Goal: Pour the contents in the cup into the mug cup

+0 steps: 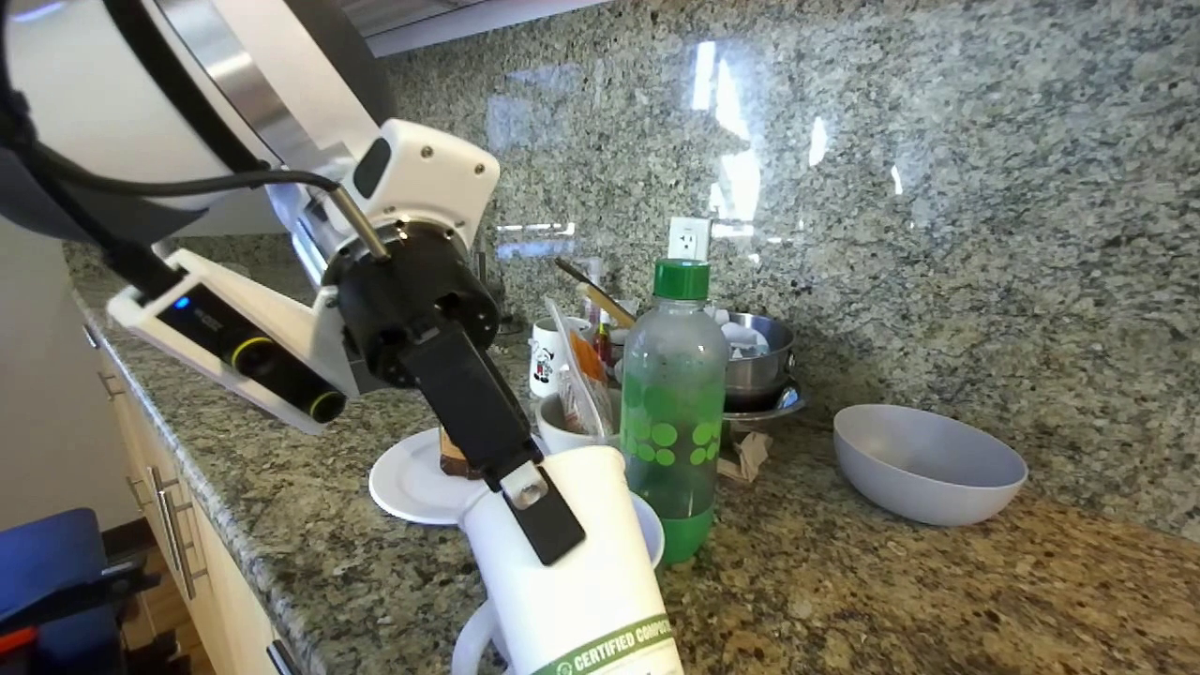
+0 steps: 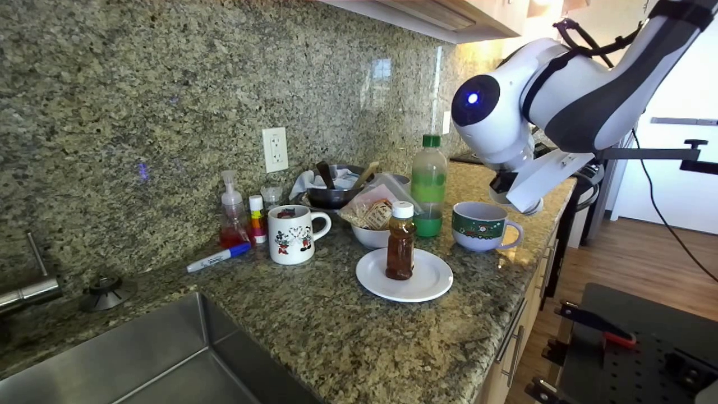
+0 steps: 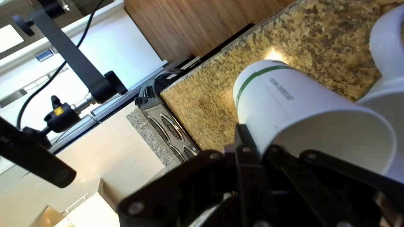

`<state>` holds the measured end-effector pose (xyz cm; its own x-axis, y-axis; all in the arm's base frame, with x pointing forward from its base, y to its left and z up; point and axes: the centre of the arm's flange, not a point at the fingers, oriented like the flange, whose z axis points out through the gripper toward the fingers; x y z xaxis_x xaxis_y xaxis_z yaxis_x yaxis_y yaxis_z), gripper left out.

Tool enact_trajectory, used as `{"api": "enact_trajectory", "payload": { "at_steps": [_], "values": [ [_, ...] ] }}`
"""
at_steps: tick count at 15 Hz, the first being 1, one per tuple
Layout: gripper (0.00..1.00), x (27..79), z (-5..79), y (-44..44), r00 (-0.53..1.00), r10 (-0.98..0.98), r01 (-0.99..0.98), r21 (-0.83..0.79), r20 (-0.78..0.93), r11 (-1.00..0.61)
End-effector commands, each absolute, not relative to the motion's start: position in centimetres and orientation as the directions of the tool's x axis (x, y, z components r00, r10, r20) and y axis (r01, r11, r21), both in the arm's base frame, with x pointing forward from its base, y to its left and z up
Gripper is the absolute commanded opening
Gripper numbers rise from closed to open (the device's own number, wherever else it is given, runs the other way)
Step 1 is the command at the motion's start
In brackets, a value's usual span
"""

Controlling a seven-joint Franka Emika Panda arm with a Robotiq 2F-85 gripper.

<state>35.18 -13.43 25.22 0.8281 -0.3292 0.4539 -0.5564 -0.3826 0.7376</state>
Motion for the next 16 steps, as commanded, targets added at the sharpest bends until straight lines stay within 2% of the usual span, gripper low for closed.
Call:
{"api": "enact_trajectory", "payload": {
  "at_steps": [1, 16],
  "values": [
    [0.03, 35.8, 23.9, -14.0, 0.838, -0.261, -0.543, 0.775, 0.479, -0.322],
    [0.03, 36.9, 22.9, -13.4, 0.881, -0.007, -0.462, 0.856, 0.474, -0.232]
  ]
}}
